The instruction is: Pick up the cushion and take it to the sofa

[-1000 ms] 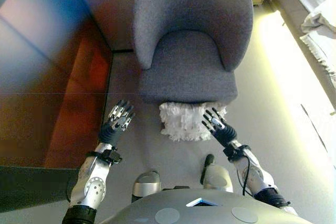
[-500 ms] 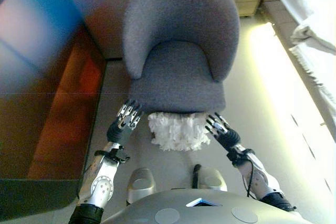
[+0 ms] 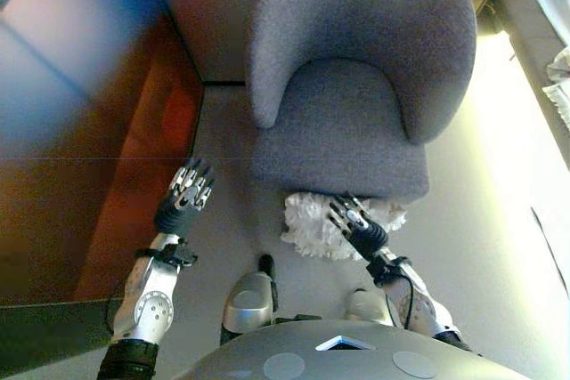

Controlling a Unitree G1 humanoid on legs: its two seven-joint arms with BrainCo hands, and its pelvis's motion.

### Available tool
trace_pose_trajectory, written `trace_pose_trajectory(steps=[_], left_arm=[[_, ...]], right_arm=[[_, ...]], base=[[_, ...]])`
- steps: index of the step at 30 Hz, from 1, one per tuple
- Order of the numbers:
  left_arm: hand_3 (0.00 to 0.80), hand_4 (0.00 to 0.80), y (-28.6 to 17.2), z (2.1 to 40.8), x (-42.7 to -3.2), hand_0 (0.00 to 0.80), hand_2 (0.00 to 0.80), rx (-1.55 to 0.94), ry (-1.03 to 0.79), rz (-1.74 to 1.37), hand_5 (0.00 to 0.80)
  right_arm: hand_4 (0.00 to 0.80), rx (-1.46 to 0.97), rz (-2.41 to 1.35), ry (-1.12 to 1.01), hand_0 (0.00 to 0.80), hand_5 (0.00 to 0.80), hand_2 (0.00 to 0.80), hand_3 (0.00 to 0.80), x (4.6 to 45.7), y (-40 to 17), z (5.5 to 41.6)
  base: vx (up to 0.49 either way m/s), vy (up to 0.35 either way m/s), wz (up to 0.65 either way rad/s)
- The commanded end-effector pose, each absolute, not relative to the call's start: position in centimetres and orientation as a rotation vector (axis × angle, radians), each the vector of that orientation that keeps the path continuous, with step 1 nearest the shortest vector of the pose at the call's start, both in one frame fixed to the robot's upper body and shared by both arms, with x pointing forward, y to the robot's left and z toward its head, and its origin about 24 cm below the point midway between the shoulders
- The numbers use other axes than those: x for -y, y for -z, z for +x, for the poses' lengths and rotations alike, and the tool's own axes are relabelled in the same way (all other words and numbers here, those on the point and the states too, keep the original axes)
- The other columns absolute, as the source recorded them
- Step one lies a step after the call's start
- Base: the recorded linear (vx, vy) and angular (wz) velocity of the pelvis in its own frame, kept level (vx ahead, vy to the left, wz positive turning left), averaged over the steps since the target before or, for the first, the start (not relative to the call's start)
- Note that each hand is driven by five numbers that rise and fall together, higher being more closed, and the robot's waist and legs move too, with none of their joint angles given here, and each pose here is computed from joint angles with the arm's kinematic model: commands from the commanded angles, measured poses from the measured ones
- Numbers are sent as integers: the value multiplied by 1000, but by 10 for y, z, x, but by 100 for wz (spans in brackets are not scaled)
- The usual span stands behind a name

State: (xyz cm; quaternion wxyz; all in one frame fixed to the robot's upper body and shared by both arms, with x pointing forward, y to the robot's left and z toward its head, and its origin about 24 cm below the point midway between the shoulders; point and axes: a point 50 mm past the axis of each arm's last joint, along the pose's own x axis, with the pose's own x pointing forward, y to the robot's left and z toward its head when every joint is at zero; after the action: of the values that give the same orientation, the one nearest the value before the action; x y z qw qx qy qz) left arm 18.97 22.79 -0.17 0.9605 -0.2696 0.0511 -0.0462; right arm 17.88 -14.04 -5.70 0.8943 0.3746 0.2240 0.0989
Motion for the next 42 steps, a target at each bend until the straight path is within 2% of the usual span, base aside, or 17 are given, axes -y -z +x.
trace_pose_trajectory(steps=[1, 8, 12, 16, 22, 31, 33, 36, 38, 42], left_arm=[[0, 0, -19, 194, -227, 0, 0, -46, 181, -443, 0], [0, 0, -18, 191, -234, 0, 0, -43, 139, -414, 0], [0, 0, -28, 207, -235, 0, 0, 24, 121, -390, 0], [0, 0, -24, 208, -230, 0, 0, 7, 107, -384, 0], [0, 0, -11, 198, -225, 0, 0, -40, 86, -466, 0], [0, 0, 2, 202, -211, 0, 0, -106, 88, -455, 0], [0, 0, 5, 206, -204, 0, 0, -132, 141, -609, 0], [0, 0, 11, 203, -183, 0, 0, -117, 306, -1032, 0], [0, 0, 13, 199, -172, 0, 0, -74, 367, -1227, 0], [0, 0, 16, 195, -166, 0, 0, -29, 337, -1264, 0]], right_arm=[[0, -323, 787, -190, 0, 0, 0, 0, 142, 36, 197], [0, -361, 752, -222, 0, 0, 0, 0, 143, 40, 186], [0, -302, 688, -268, 0, 0, 0, 0, 142, 27, 213], [0, -306, 677, -269, 0, 0, 0, 0, 141, 24, 221], [0, -289, 671, -204, 0, 0, 0, 0, 153, 24, 219], [0, -267, 563, -96, 0, 0, 0, 0, 167, 23, 224], [0, -268, 744, -86, 0, 0, 0, 0, 168, 22, 224], [0, -172, 1334, -277, 0, 0, 0, 0, 149, 15, 222], [0, -70, 1548, -375, 0, 0, 0, 0, 140, 10, 221], [0, -23, 1564, -390, 0, 0, 0, 0, 131, 5, 223]], base=[[194, 216, -5], [188, 93, -24], [26, -230, -29], [130, -200, 25], [149, -137, 31], [22, 21, 9], [45, 32, 0], [68, 15, 6], [68, 11, 8], [81, 2, 9]])
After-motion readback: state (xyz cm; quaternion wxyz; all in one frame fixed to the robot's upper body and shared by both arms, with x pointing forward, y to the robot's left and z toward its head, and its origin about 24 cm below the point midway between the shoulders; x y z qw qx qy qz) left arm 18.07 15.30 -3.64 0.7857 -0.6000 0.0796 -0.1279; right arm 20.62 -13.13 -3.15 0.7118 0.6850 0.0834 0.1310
